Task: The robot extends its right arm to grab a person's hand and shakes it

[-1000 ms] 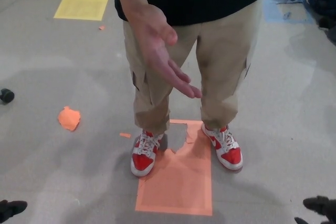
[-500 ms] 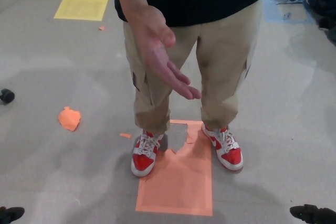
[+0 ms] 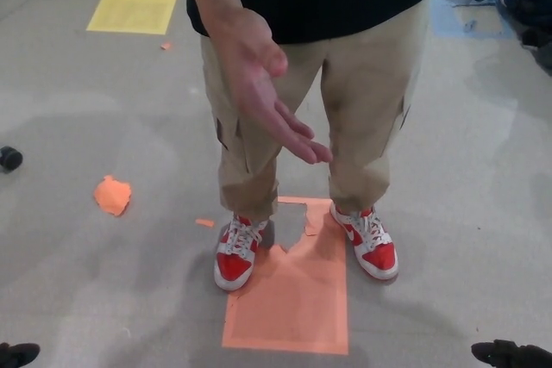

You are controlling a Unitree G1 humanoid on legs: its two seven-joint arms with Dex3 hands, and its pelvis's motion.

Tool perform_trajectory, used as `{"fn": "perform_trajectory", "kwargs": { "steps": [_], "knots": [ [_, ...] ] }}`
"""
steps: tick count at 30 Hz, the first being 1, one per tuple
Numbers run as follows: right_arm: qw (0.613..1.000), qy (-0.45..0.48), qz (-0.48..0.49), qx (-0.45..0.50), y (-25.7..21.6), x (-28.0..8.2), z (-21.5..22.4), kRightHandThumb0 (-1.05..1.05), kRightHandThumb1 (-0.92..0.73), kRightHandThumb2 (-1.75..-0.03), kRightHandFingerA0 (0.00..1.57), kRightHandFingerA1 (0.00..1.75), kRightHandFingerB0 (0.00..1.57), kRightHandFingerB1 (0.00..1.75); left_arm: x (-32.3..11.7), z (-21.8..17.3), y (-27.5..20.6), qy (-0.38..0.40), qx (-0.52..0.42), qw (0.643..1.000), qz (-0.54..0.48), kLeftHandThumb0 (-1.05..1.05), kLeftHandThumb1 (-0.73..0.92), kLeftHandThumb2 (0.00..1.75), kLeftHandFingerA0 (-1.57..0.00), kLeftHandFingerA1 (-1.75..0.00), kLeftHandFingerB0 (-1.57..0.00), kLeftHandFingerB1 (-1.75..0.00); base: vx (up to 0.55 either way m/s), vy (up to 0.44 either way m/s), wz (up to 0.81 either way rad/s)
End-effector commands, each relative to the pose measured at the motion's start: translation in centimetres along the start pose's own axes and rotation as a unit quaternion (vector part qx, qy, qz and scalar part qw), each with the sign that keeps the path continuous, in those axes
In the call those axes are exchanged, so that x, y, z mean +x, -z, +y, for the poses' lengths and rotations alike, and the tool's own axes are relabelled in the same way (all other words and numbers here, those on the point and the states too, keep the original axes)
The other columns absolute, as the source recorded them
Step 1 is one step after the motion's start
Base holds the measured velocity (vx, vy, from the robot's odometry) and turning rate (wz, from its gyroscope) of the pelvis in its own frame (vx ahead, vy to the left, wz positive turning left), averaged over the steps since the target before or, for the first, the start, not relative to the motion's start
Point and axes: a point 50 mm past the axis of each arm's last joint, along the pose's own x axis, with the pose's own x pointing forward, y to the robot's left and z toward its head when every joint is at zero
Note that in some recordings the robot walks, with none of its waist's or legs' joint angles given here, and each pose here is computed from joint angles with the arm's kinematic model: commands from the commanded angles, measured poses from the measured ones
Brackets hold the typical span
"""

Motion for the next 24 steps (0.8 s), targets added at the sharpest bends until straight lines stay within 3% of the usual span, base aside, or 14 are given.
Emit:
{"fn": "perform_trajectory", "kwargs": {
  "steps": [1,24],
  "knots": [
    [1.000,0.005,0.004,-0.010,0.07,-0.23,-0.73,-0.84,-0.68,-1.01,0.00,0.20,0.00,0.11,-0.34,0.63,0.20,-0.003,0.012,1.000,-0.001,-0.66,0.74,1.04,-0.04,-0.40,-0.03,-0.33,0.00,0.000,0.00],
    [0.999,-0.004,0.007,-0.035,-0.49,-0.14,-0.97,-0.82,-0.68,-0.99,0.02,0.25,0.01,0.12,-0.16,1.04,-0.28,-0.004,0.026,1.000,0.000,-0.68,0.73,1.05,-0.05,-0.39,-0.04,-0.35,0.00,0.000,0.00]
  ]
}}
